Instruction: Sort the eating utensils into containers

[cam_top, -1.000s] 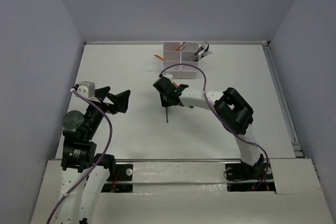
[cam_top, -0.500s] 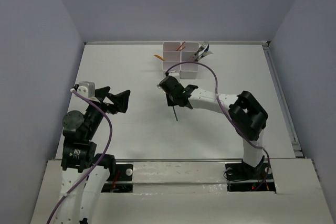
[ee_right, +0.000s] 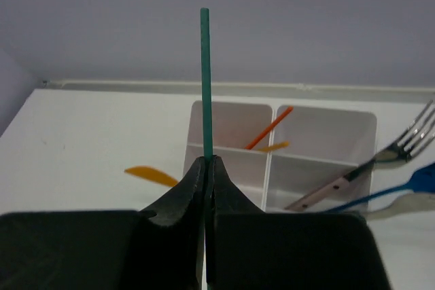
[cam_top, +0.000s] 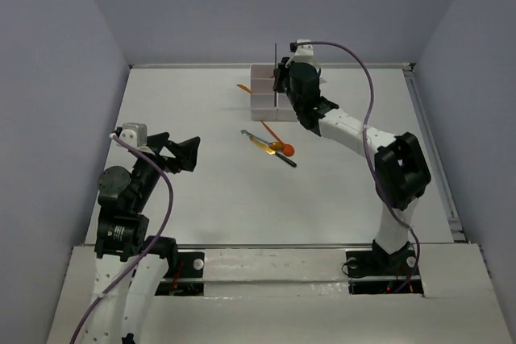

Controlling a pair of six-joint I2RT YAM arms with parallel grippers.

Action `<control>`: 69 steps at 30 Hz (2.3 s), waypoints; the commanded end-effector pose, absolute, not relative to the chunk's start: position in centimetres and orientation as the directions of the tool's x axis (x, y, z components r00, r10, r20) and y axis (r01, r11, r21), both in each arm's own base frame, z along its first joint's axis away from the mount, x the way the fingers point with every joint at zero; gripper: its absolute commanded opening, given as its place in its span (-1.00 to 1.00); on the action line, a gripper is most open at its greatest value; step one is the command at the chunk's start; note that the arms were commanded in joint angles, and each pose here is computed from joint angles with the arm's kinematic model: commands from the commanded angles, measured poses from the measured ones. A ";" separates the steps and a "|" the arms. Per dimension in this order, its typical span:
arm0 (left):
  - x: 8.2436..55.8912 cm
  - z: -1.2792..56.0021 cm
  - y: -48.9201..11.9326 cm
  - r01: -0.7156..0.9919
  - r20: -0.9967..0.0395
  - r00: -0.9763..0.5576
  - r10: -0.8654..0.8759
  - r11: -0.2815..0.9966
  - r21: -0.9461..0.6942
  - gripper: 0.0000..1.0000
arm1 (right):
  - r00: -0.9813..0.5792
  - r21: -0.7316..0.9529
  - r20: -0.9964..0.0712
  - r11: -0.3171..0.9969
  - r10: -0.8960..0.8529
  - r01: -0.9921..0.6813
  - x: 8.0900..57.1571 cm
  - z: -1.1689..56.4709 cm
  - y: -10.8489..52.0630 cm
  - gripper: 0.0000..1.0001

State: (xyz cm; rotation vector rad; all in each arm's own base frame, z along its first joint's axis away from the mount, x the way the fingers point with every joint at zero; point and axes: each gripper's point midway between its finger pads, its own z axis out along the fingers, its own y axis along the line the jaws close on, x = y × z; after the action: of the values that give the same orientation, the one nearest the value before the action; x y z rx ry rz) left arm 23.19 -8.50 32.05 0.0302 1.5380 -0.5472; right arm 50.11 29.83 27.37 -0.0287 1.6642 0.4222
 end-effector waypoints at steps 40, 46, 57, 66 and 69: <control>24.6 31.9 -8.2 0.346 -0.948 -0.063 -0.313 0.884 -0.315 0.98 | 0.275 0.020 -0.951 0.914 0.143 -0.406 62.1 27.7 32.4 -0.14; 24.7 31.8 -8.1 0.337 -0.948 -0.063 -0.312 0.887 -0.315 0.98 | 0.254 0.014 -0.956 0.887 0.147 -0.462 59.1 32.3 32.0 0.17; 24.6 31.9 -7.3 0.309 -0.947 -0.049 -0.317 0.897 -0.316 0.98 | -0.226 0.192 -0.971 0.818 0.078 -0.542 48.5 29.5 29.7 -0.24; 24.3 31.9 -7.8 0.335 -0.946 -0.053 -0.318 0.887 -0.317 0.98 | -0.570 0.273 -0.812 0.785 -0.121 -0.555 38.2 17.4 26.6 -0.82; 24.1 32.2 -7.8 0.342 -0.947 -0.041 -0.319 0.886 -0.313 0.98 | -0.629 0.244 -0.753 0.805 -0.194 -0.541 36.8 14.5 25.3 -0.56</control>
State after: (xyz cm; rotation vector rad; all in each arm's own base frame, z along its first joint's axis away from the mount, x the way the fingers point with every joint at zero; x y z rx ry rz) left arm 24.32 -7.63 31.04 -0.0032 1.5778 -0.5196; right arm 40.10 26.89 17.51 -0.4654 2.0714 0.6197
